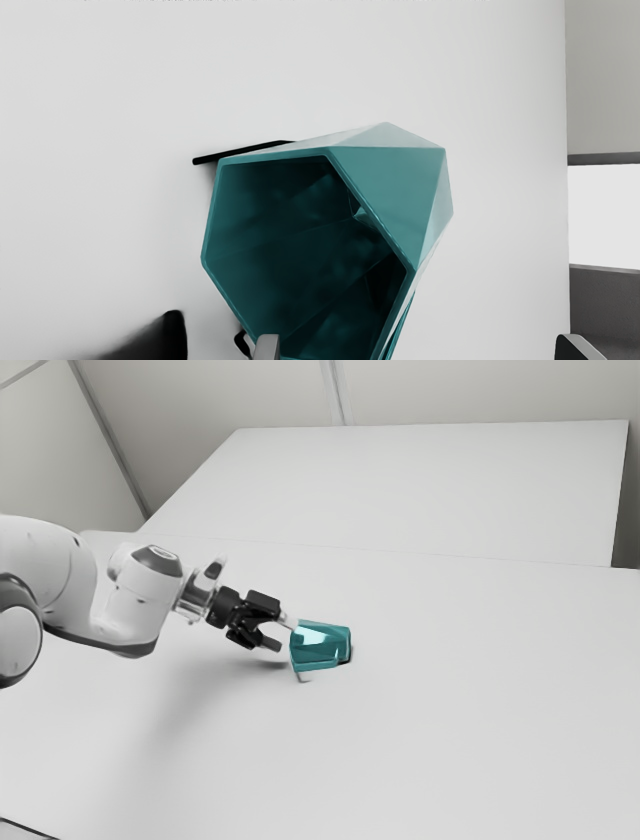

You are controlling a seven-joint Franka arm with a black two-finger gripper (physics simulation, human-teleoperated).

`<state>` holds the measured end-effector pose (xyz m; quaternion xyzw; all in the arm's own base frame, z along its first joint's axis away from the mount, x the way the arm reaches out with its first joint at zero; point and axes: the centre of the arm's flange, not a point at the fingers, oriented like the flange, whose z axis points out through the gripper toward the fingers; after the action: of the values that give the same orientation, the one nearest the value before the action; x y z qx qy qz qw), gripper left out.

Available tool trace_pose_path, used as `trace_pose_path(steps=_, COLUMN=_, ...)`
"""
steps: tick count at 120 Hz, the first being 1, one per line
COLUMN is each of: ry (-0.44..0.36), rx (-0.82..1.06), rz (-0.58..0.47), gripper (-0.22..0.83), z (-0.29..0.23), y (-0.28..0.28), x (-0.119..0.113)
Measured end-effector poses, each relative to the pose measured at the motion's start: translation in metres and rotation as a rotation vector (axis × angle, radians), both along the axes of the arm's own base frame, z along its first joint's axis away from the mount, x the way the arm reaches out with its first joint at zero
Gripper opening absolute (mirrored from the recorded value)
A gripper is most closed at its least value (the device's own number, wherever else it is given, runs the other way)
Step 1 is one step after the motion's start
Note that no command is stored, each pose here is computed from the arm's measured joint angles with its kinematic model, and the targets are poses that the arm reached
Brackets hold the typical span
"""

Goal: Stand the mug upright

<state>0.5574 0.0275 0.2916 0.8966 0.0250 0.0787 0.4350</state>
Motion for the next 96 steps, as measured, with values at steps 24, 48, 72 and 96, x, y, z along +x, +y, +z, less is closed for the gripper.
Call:
trace_pose_path(steps=24, ry=-0.029, rx=0.008, rz=-0.012, gripper=0.61, z=0.002, y=-0.003, x=0.016)
trace_pose_path(steps=48, ry=-0.041, rx=0.017, rz=-0.030, gripper=0.61, z=-0.003, y=-0.010, x=0.029)
trace_pose_path(steps=72, ry=-0.040, rx=0.009, rz=-0.047, gripper=0.61, z=-0.010, y=-0.022, x=0.032)
trace_pose_path(steps=96, ry=-0.051, rx=-0.003, rz=-0.064, gripper=0.61, z=-0.009, y=-0.035, x=0.037)
